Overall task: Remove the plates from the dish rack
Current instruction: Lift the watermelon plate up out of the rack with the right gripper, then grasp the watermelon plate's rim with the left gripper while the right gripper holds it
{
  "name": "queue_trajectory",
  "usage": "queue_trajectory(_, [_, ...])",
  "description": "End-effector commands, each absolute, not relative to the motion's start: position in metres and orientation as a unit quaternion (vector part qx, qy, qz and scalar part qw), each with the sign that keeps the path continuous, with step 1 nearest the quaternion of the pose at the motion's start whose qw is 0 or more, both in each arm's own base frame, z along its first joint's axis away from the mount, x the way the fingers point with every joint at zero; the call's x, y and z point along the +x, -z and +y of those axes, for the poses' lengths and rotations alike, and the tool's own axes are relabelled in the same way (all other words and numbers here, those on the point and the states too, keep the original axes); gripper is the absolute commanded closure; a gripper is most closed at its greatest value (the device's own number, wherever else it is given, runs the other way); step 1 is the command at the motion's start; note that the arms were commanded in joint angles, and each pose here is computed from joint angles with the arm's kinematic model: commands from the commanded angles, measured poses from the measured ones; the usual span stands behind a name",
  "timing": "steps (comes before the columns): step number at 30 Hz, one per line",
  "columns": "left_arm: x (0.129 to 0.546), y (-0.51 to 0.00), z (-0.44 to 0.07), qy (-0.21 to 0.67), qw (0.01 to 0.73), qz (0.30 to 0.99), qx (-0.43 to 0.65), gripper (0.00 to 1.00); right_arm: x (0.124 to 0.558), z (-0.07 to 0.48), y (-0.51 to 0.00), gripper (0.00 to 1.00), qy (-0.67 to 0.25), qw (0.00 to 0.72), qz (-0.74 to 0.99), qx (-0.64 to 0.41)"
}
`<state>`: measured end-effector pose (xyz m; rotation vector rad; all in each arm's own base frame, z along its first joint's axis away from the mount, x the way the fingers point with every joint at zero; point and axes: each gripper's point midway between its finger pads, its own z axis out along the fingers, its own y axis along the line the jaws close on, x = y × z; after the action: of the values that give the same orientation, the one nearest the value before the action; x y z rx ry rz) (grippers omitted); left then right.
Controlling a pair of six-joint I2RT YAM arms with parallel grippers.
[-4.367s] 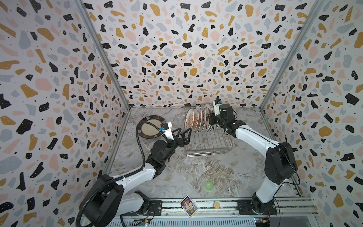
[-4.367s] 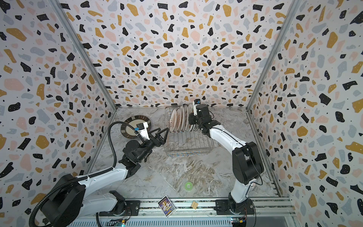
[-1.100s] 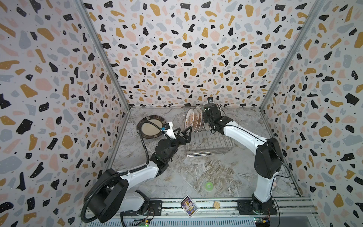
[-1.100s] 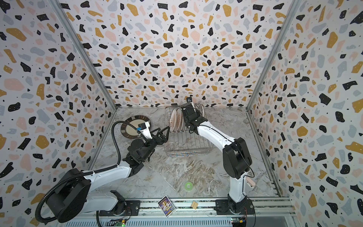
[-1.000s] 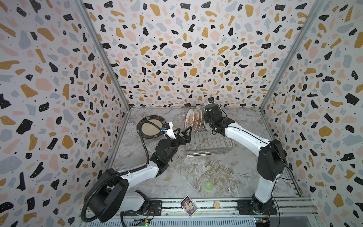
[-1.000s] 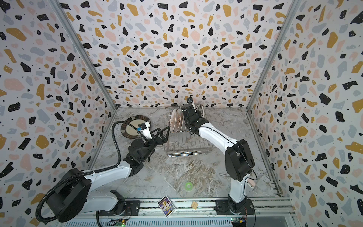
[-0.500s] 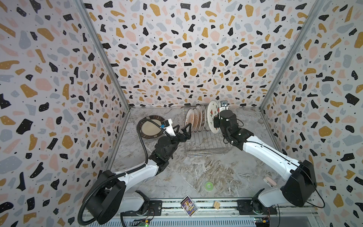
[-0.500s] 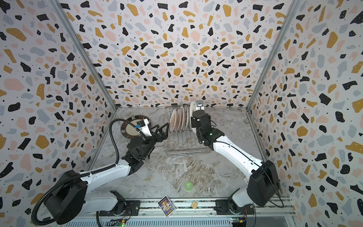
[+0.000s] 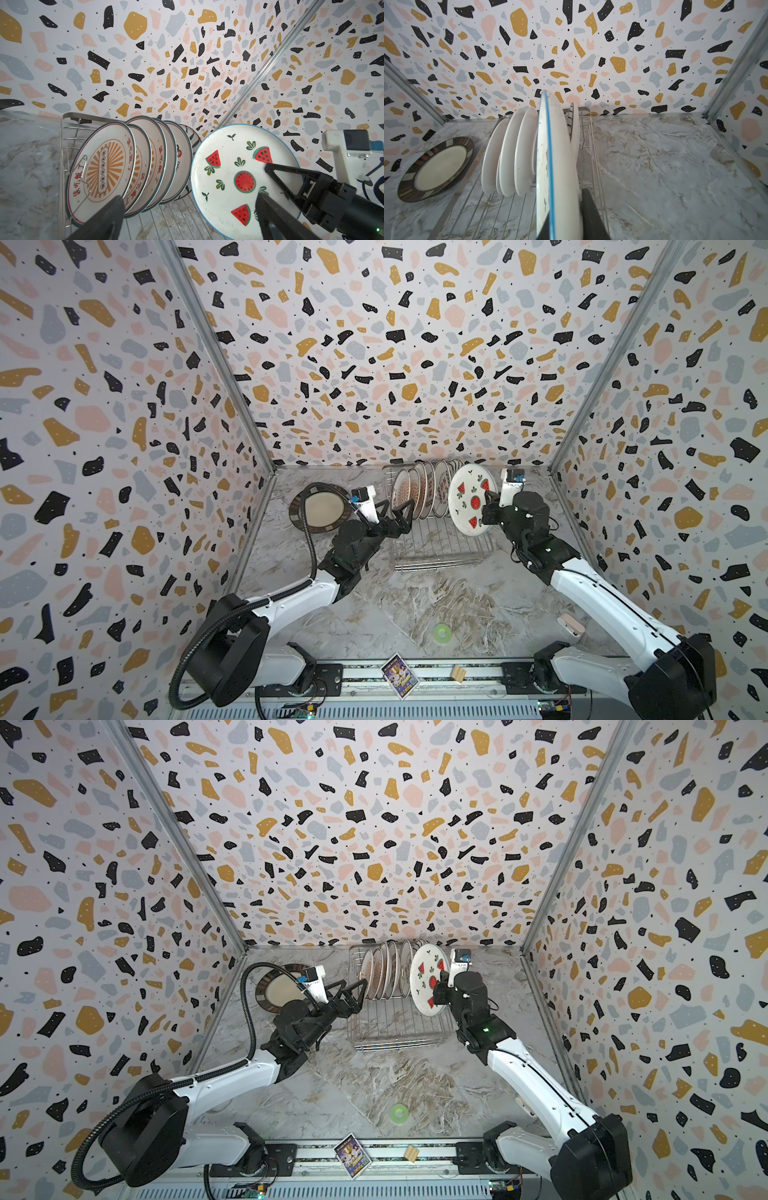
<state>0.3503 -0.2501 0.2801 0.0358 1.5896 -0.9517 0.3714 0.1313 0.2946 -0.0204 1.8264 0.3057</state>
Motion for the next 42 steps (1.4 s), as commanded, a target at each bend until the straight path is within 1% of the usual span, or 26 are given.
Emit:
queue_trajectory(1, [0.340, -0.303, -0.265, 0.430, 0.608, 0.663, 0.070, 0.00, 0.359, 0.136, -0.356, 0.86, -0.248, 0.658, 0.711, -0.006])
queue_trajectory(6, [0.322, -0.303, -0.276, 0.467, 0.593, 0.647, 0.110, 0.00, 0.346, 0.134, -0.355, 0.86, -0.328, 0.649, 0.686, -0.032])
queue_trajectory(10, [0.313, -0.301, -0.291, 0.503, 0.563, 0.641, 0.139, 0.00, 0.338, 0.138, -0.357, 0.87, -0.408, 0.629, 0.659, -0.055])
queue_trajectory(14, [0.311, -0.296, -0.296, 0.518, 0.548, 0.641, 0.143, 0.00, 0.329, 0.144, -0.357, 0.87, -0.472, 0.604, 0.636, -0.085])
queue_trajectory(19, [0.313, -0.287, -0.307, 0.531, 0.529, 0.646, 0.143, 0.00, 0.324, 0.149, -0.356, 0.87, -0.504, 0.590, 0.622, -0.100])
queue_trajectory(22, [0.312, -0.290, -0.317, 0.546, 0.525, 0.638, 0.143, 0.00, 0.321, 0.153, -0.356, 0.87, -0.521, 0.579, 0.617, -0.109])
queue_trajectory(24, [0.310, -0.294, -0.326, 0.559, 0.519, 0.630, 0.145, 0.03, 0.319, 0.156, -0.355, 0.87, -0.530, 0.575, 0.613, -0.114])
queue_trajectory(29, [0.305, -0.301, -0.349, 0.593, 0.501, 0.613, 0.147, 0.17, 0.316, 0.157, -0.351, 0.87, -0.533, 0.572, 0.612, -0.119])
queue_trajectory(33, [0.311, -0.299, -0.349, 0.586, 0.506, 0.619, 0.133, 0.29, 0.316, 0.157, -0.347, 0.87, -0.532, 0.570, 0.615, -0.120])
queue_trajectory(37, [0.311, -0.299, -0.348, 0.588, 0.505, 0.619, 0.126, 0.48, 0.317, 0.157, -0.346, 0.87, -0.532, 0.569, 0.616, -0.121])
queue_trajectory(39, [0.309, -0.300, -0.347, 0.594, 0.503, 0.616, 0.120, 0.62, 0.317, 0.158, -0.345, 0.87, -0.534, 0.567, 0.616, -0.122])
queue_trajectory(41, [0.310, -0.301, -0.347, 0.595, 0.501, 0.618, 0.117, 0.73, 0.318, 0.158, -0.343, 0.87, -0.535, 0.565, 0.616, -0.121])
queue_trajectory(42, [0.311, -0.300, -0.346, 0.592, 0.502, 0.620, 0.114, 0.74, 0.318, 0.158, -0.342, 0.86, -0.535, 0.564, 0.617, -0.121])
